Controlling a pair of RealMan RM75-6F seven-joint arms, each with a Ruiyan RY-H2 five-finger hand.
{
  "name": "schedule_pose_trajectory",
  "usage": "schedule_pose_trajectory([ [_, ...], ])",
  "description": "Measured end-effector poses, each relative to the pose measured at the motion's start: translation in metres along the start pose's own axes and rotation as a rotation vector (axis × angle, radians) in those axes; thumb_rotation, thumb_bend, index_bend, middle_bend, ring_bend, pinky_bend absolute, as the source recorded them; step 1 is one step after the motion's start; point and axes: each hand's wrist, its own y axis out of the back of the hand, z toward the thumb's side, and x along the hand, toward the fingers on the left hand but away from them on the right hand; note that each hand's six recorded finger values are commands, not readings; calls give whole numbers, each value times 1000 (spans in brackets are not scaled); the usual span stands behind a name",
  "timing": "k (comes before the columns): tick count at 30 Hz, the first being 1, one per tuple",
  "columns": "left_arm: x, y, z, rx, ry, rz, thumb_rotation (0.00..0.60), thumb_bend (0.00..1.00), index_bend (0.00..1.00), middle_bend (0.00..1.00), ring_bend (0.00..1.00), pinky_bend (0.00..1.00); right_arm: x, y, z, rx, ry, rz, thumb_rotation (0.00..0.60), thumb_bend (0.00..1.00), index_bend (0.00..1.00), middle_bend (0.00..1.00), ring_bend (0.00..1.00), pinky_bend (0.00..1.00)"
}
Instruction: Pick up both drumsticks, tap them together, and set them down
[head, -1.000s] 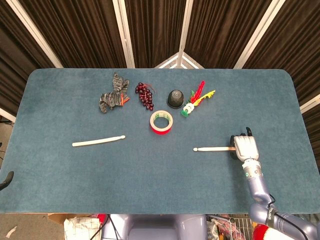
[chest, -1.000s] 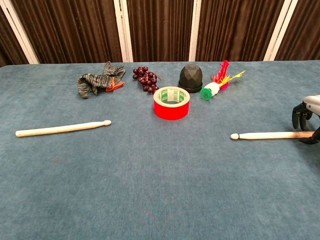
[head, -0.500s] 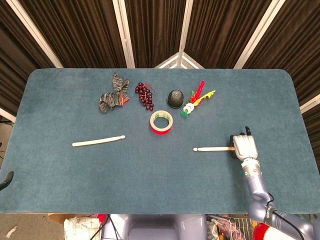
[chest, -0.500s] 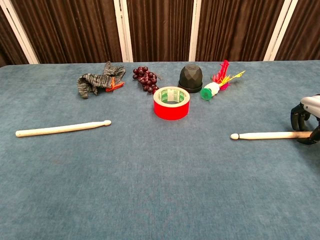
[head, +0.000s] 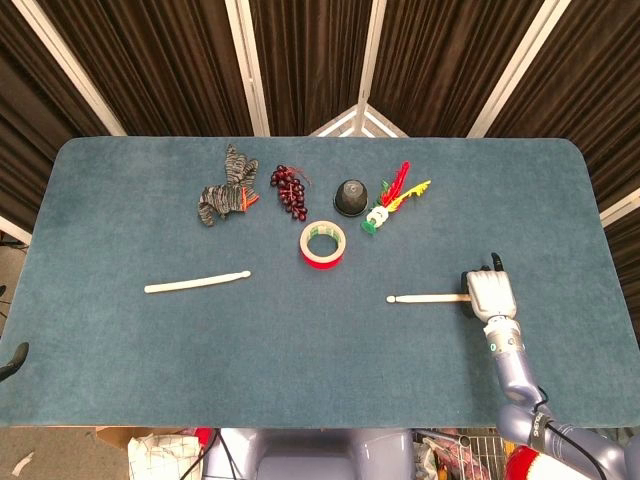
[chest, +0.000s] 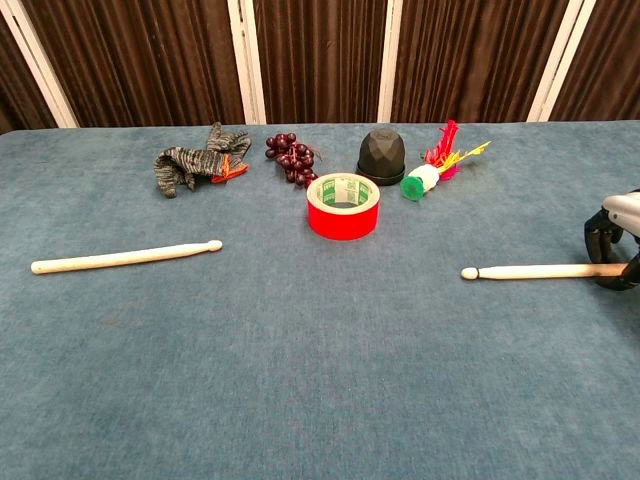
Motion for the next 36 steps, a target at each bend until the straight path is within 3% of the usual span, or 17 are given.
schedule_pose_trajectory([
  [21, -1, 0, 1, 4, -2, -3, 600, 370, 163, 124, 0, 0, -5, 3, 7, 42, 10, 21, 600, 332, 556, 496, 327, 11],
  [36, -2, 0, 2, 7, -6, -6, 600, 370, 165, 124, 0, 0, -6, 1, 10, 47, 12, 39, 600, 391, 616, 496, 327, 11],
])
